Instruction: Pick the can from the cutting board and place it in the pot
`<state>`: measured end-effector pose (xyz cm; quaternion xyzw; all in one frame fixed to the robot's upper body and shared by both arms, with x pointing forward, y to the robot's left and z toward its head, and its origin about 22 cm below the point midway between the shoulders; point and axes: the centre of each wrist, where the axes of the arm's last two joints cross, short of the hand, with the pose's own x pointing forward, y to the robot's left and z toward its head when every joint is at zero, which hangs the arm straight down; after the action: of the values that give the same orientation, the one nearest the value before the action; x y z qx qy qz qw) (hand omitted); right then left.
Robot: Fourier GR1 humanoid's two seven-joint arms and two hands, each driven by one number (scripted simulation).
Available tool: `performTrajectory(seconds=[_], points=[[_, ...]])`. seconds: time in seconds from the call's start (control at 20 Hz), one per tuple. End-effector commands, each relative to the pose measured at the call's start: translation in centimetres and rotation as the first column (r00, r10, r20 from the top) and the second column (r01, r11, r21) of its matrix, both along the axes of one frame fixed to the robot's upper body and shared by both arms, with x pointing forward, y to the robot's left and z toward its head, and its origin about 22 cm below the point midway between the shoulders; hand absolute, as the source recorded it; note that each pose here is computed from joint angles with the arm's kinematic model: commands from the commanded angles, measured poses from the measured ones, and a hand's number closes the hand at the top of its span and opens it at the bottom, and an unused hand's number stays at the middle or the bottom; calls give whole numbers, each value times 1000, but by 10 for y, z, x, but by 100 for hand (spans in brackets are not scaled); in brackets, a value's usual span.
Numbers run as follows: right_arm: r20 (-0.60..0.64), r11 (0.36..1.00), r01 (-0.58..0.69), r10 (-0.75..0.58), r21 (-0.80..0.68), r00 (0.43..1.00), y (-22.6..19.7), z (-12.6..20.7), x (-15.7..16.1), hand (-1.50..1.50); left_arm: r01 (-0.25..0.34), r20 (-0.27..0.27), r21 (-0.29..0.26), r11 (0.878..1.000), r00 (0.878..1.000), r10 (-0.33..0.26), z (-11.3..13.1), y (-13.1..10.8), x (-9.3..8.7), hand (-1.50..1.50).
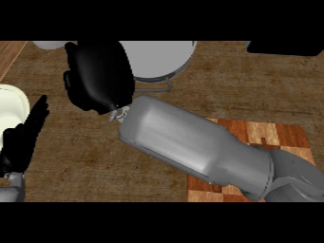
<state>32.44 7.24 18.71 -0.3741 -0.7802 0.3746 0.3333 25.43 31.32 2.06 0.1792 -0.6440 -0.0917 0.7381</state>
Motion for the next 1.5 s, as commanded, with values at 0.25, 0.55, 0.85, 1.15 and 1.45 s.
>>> performTrajectory(seconds=[0.25,0.55,0.85,1.15,1.45], points=[[25,997,23,-25,80,999,-16,15,57,150,8,7,-10,1000,1000,-8,0,-3,9,0],[29,998,38,-39,50,999,-35,25,88,150,38,10,-11,999,999,-37,4,-6,1,0],[8,997,75,-75,-19,997,-49,32,106,150,61,31,-3,998,998,-60,14,-12,9,0],[-5,991,106,-107,-86,994,-67,14,118,150,71,41,9,997,997,-71,12,-13,11,0],[-154,993,102,-93,56,984,-78,3,122,-150,92,68,4,996,993,-92,24,-20,21,0]])
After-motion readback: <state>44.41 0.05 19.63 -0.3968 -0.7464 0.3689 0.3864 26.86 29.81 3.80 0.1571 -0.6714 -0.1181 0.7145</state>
